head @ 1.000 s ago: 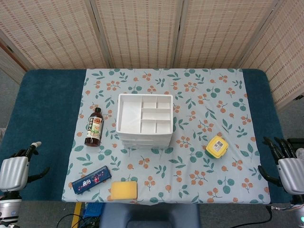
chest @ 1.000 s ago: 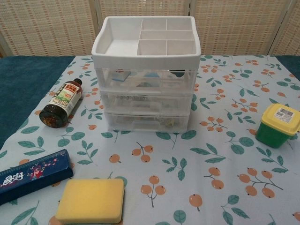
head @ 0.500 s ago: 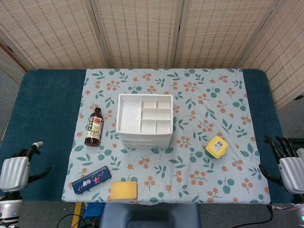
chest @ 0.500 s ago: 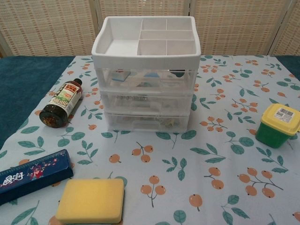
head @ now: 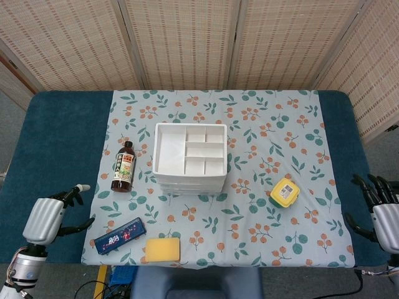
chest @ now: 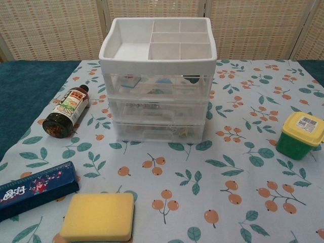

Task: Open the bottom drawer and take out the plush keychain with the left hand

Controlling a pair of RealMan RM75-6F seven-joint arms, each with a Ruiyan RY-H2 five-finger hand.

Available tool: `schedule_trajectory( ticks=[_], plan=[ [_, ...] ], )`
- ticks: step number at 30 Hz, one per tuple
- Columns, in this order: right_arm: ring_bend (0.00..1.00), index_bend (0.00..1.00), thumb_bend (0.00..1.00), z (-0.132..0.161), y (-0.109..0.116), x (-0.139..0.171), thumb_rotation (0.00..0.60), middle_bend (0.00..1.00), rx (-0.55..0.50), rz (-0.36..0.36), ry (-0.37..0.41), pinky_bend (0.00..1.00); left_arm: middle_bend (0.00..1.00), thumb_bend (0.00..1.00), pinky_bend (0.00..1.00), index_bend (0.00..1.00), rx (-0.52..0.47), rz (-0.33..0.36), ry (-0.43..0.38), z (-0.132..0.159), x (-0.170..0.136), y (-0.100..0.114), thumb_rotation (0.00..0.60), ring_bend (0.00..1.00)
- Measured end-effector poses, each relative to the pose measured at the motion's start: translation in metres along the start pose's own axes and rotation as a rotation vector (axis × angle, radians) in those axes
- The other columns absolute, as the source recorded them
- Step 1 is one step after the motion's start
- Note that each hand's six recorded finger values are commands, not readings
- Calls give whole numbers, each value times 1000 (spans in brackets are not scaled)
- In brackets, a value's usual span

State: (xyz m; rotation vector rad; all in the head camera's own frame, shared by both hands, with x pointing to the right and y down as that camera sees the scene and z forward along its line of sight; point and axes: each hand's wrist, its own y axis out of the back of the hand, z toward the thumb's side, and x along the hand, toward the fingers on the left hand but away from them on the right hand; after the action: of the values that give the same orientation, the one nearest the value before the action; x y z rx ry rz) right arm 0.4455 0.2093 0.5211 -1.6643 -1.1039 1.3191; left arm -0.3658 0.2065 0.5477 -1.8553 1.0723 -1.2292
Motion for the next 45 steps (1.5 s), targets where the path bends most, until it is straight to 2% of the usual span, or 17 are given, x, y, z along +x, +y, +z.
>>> schedule_trajectory(
  ticks=[4,10,16,21,25,29,32,45],
  plan=[
    [96,14,340,0,0,0,600,188,1,-1,0,50,662,149,813,368,-59,-88,-68,21,4,-14,600,659],
    [96,13,340,-2,3,0,600,188,2,-7,-3,50,691,148,915,404,-164,-205,-167,58,11,-38,600,687],
    [96,14,340,-4,3,1,600,188,3,-4,-11,50,761,148,994,355,-305,-280,-237,91,20,-64,600,798],
    [96,14,340,-6,3,1,600,188,4,-1,-16,50,848,148,1000,319,-458,-375,-248,115,27,-90,600,913],
    [96,14,340,-6,3,-1,600,188,6,0,-14,50,908,190,1000,266,-575,-440,-242,135,31,-111,600,983],
    [97,14,340,-6,3,-1,600,188,6,3,-15,50,930,254,1000,170,-650,-482,-226,150,35,-129,600,1000],
    [96,14,340,-6,3,-2,600,188,7,4,-16,50,945,290,1000,141,-701,-496,-195,157,39,-141,600,1000],
    [97,14,341,-3,1,-3,600,188,8,10,-17,50,970,336,1000,138,-938,-568,52,168,49,-189,600,1000]
  ],
)
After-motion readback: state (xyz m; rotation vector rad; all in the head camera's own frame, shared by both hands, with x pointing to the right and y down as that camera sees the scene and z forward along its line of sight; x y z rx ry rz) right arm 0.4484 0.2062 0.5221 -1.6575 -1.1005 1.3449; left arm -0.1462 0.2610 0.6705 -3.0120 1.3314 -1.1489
